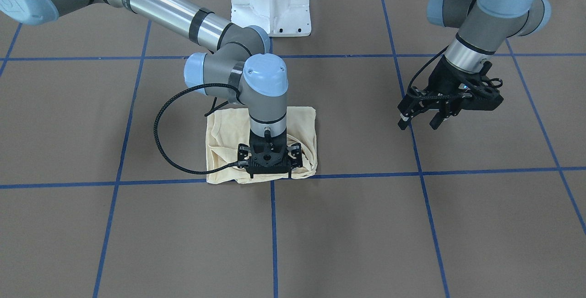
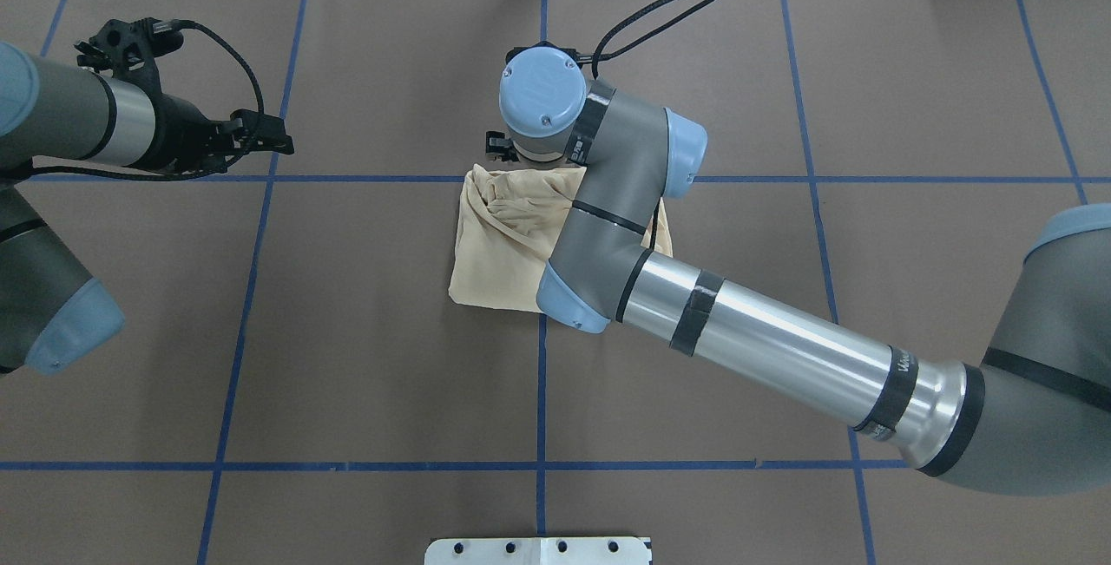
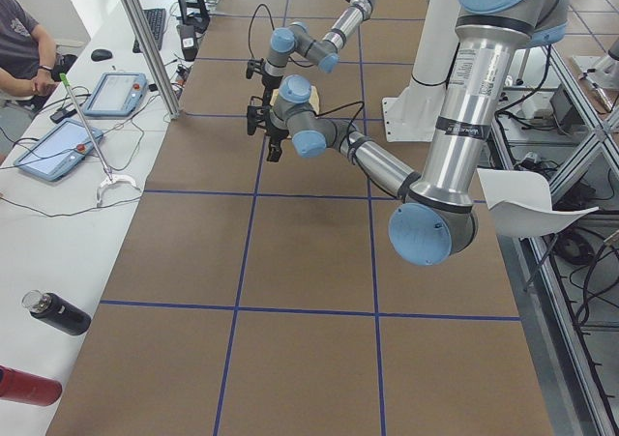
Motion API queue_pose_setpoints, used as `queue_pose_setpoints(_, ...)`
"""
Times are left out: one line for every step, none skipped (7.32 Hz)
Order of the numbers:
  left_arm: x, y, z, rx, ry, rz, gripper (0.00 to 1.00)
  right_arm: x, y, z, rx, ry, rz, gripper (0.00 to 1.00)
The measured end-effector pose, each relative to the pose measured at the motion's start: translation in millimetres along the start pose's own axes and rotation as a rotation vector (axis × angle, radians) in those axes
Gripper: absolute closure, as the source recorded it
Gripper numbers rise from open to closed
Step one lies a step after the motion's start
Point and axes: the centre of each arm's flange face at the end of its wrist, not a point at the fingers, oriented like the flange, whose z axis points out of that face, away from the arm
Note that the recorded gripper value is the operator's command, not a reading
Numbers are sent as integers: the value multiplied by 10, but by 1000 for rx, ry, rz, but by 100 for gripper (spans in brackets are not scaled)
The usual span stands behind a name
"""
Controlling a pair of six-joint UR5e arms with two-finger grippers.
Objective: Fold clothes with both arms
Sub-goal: 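Press the right gripper along the folded shirt's far edge to flatten it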
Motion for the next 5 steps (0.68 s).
queue_pose_setpoints(0, 0, -1, 0, 0, 0, 0, 30, -118, -29, 8, 0, 5, 1)
queue_pose_setpoints(-2, 1, 0, -1, -1, 0, 0, 1, -175, -102, 6, -15, 2, 1)
queue_pose_setpoints(-4, 2, 1, -1, -1, 1, 0, -51, -141, -200, -8, -42, -5, 1)
queue_pose_setpoints(-6, 4, 3, -2, -2, 1, 0, -77, -16, -276, -28, -66, -16, 1)
queue_pose_setpoints(-8, 6, 7, -3, -2, 1, 0, -84, 151, -312, -57, -79, -26, 1)
